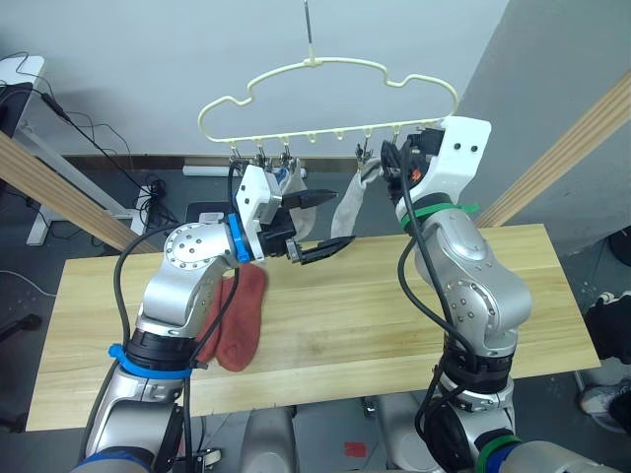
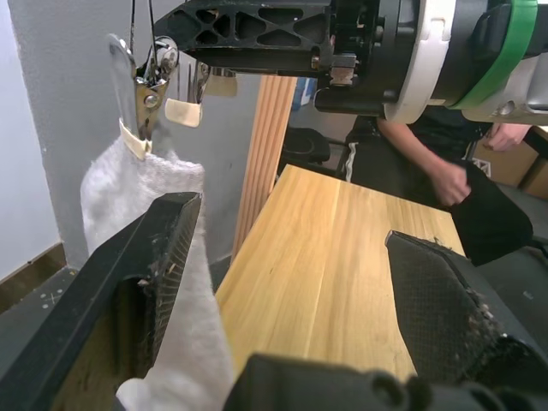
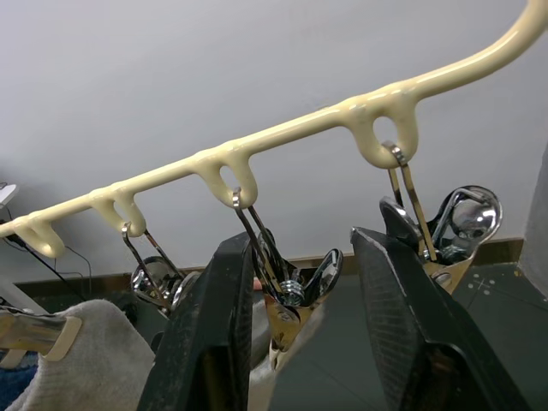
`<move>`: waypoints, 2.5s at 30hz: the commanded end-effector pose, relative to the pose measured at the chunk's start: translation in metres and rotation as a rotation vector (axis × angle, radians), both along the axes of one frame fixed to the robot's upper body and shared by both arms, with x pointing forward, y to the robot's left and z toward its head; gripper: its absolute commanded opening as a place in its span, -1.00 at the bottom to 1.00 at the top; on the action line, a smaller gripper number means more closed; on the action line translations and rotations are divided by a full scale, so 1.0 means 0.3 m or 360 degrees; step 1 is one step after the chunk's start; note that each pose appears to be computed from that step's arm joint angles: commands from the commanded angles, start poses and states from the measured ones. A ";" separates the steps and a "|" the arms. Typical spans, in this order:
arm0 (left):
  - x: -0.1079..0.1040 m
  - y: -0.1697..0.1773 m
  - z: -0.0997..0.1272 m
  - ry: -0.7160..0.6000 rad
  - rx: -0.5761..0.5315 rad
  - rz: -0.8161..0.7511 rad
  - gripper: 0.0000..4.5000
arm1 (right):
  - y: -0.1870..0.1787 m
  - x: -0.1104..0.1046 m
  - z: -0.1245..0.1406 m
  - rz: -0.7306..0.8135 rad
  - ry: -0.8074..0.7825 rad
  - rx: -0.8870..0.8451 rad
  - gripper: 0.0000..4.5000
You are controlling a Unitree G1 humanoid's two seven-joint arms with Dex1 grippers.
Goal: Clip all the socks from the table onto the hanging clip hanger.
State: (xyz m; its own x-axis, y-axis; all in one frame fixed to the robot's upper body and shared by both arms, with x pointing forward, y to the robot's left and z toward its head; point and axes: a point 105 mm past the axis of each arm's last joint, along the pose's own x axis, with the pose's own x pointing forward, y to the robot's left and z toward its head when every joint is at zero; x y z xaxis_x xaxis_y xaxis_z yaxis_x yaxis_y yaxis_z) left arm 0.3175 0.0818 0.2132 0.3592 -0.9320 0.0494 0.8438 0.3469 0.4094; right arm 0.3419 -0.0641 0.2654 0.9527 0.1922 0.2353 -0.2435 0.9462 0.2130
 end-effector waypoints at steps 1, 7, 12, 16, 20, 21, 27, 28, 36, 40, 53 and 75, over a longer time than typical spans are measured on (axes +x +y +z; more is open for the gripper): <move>-0.016 -0.012 0.027 -0.0075 -0.0009 -0.0033 0.74 | 0.018 -0.032 0.043 0.0047 -0.0092 0.0073 -0.32; -0.017 -0.012 0.024 -0.0073 -0.0011 -0.0030 0.74 | 0.021 -0.033 0.047 0.0058 -0.0104 0.0066 -0.91; -0.016 -0.007 0.019 -0.0068 -0.0012 -0.0019 0.74 | 0.024 -0.033 0.052 0.0071 -0.0120 0.0057 -1.00; -0.015 0.035 -0.033 -0.0035 -0.0020 0.0140 0.74 | 0.027 -0.034 0.052 0.0086 -0.0126 0.0052 -1.00; -0.011 0.118 -0.134 0.0050 0.0001 0.0447 0.74 | 0.028 -0.034 0.054 0.0096 -0.0129 0.0043 -1.00; -0.004 0.144 -0.147 0.0059 -0.0036 0.0565 0.82 | 0.027 -0.034 0.055 0.0097 -0.0130 0.0041 -1.00; -0.038 0.303 -0.339 0.0324 -0.0101 0.1195 0.99 | 0.032 -0.029 0.049 0.0118 -0.0116 0.0030 -1.00; -0.045 0.321 -0.369 0.0385 -0.0107 0.1270 0.99 | 0.035 -0.029 0.049 0.0124 -0.0115 0.0028 -1.00; -0.042 0.376 -0.539 0.0744 -0.0089 0.1636 0.99 | 0.043 -0.028 0.044 0.0147 -0.0102 0.0013 -1.00; -0.030 0.372 -0.565 0.0791 -0.0058 0.1647 0.99 | 0.042 -0.028 0.044 0.0147 -0.0102 0.0012 -1.00; -0.005 0.404 -0.637 0.0922 0.0067 0.1752 0.48 | 0.045 -0.027 0.050 0.0157 -0.0114 -0.0006 -1.00; -0.029 0.093 -0.245 0.0250 -0.0133 0.0500 -0.98 | 0.042 -0.022 0.058 0.0160 -0.0127 -0.0008 -1.00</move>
